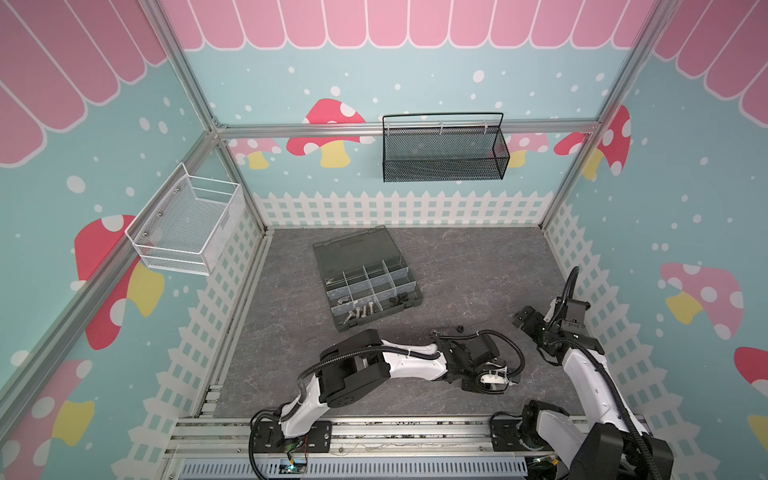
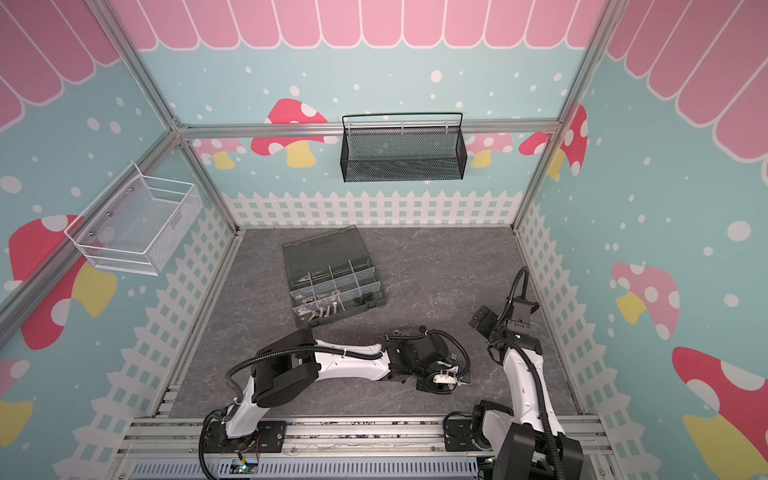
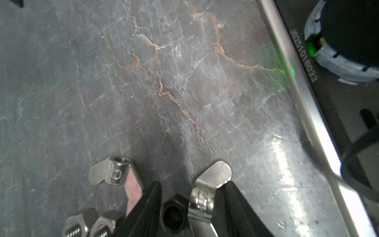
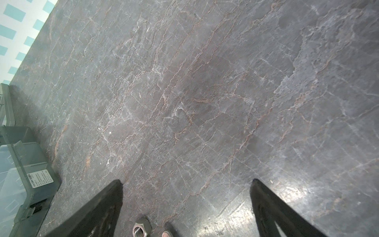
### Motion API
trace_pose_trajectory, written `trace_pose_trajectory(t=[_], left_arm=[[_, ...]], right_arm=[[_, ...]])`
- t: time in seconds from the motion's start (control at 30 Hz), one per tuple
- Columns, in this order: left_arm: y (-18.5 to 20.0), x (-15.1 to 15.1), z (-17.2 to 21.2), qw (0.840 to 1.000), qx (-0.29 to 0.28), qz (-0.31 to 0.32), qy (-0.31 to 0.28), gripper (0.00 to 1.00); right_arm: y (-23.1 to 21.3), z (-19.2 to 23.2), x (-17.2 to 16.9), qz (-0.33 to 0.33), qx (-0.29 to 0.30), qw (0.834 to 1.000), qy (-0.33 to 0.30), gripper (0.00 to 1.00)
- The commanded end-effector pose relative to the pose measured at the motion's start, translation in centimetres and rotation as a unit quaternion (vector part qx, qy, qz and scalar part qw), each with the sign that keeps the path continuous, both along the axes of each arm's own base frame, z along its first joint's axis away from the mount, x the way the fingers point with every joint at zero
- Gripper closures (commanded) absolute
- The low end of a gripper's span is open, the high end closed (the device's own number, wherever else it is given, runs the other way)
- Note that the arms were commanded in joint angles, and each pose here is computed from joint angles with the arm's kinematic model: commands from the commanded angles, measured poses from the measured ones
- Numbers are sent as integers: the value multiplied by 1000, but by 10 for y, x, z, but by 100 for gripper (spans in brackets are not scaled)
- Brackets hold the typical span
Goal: Sort the screws and nuts into containers
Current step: 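Reach the left gripper to the wing nuts near the right arm, then close the left gripper on a silver wing nut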
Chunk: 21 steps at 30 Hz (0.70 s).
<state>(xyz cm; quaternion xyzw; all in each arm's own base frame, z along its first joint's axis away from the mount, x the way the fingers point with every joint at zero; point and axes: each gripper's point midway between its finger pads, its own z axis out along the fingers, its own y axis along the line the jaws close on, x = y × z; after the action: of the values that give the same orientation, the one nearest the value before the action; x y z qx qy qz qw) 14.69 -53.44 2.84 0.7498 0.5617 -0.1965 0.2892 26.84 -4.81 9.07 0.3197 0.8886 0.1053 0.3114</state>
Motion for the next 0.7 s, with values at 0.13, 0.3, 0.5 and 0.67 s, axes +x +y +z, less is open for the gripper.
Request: trace_pose_trajectory(t=[0.13, 0.3, 0.5, 0.67], left_arm=[[13, -19, -20, 998, 48, -49, 16, 58], [29, -37, -26, 994, 79, -69, 31, 60], [48, -40, -38, 992, 110, -56, 31, 61], [50, -36, -39, 992, 117, -40, 31, 65]], right_arm=[[2, -1, 0, 13, 2, 1000, 0, 2], [4, 0, 0, 18, 9, 1000, -4, 2], [5, -1, 0, 21, 11, 1000, -5, 2], [7, -1, 1, 23, 15, 1000, -5, 2]])
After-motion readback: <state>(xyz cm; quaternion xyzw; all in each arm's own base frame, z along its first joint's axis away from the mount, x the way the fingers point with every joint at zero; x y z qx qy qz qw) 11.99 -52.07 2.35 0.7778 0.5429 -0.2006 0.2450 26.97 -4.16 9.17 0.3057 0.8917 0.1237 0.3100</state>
